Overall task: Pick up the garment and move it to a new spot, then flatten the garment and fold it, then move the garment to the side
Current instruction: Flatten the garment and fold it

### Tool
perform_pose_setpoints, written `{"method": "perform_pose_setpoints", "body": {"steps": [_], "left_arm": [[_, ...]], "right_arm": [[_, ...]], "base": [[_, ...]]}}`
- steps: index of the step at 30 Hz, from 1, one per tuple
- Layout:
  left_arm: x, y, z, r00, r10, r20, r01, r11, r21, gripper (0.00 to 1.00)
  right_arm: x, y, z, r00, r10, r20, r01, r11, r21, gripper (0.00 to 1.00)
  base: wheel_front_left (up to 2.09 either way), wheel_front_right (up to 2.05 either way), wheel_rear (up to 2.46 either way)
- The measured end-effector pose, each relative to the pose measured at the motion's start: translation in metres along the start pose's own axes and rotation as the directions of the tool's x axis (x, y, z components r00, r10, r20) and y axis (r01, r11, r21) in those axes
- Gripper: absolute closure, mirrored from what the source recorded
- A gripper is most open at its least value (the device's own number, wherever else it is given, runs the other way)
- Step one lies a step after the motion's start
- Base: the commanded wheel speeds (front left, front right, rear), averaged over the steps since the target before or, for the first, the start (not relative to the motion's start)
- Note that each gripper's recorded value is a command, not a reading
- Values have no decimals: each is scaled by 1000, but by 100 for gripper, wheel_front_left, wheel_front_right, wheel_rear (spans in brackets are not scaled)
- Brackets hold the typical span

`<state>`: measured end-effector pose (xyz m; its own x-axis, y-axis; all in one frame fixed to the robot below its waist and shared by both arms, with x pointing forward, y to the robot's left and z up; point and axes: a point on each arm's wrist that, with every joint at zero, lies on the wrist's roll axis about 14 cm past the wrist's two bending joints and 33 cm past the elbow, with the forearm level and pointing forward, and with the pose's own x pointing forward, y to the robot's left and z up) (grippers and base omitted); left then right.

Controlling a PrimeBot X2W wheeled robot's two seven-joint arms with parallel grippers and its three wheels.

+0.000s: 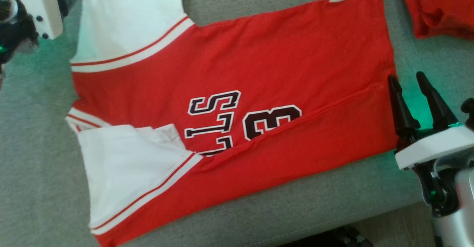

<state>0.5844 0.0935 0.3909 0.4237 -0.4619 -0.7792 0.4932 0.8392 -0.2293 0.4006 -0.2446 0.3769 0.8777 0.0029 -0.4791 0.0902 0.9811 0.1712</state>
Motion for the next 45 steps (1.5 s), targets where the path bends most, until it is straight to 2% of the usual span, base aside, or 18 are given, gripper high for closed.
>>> {"method": "perform_pose_setpoints", "body": {"steps": [9,12,19,27,32,38,45], "left_arm": [[25,-5,-5,999,-20,-30,20,1000,22,0],[25,-7,-2,1000,-22,-16,22,999,31,100],[20,-14,5,999,-14,49,9,995,101,100],[0,-28,6,994,-26,104,2,975,222,100],[-11,-34,2,992,-36,117,4,965,263,100],[-25,-38,10,988,-43,148,-6,949,314,100],[-27,-42,7,987,-59,148,6,941,337,100]], "right_arm": [[-3,-12,-7,999,-46,-9,46,999,14,0],[-4,-13,-7,999,-49,-8,49,999,15,0],[0,-7,4,1000,-25,10,25,1000,10,0],[38,23,54,997,80,-5,-80,995,-62,0],[64,36,60,990,98,-98,-109,987,-115,0],[82,28,48,968,38,-250,-89,977,-194,0],[97,33,52,955,34,-296,-96,976,-198,0]], "base": [[0,0,0],[0,0,0],[0,0,0],[0,0,0],[0,0,0],[0,0,0],[0,0,0]]}}
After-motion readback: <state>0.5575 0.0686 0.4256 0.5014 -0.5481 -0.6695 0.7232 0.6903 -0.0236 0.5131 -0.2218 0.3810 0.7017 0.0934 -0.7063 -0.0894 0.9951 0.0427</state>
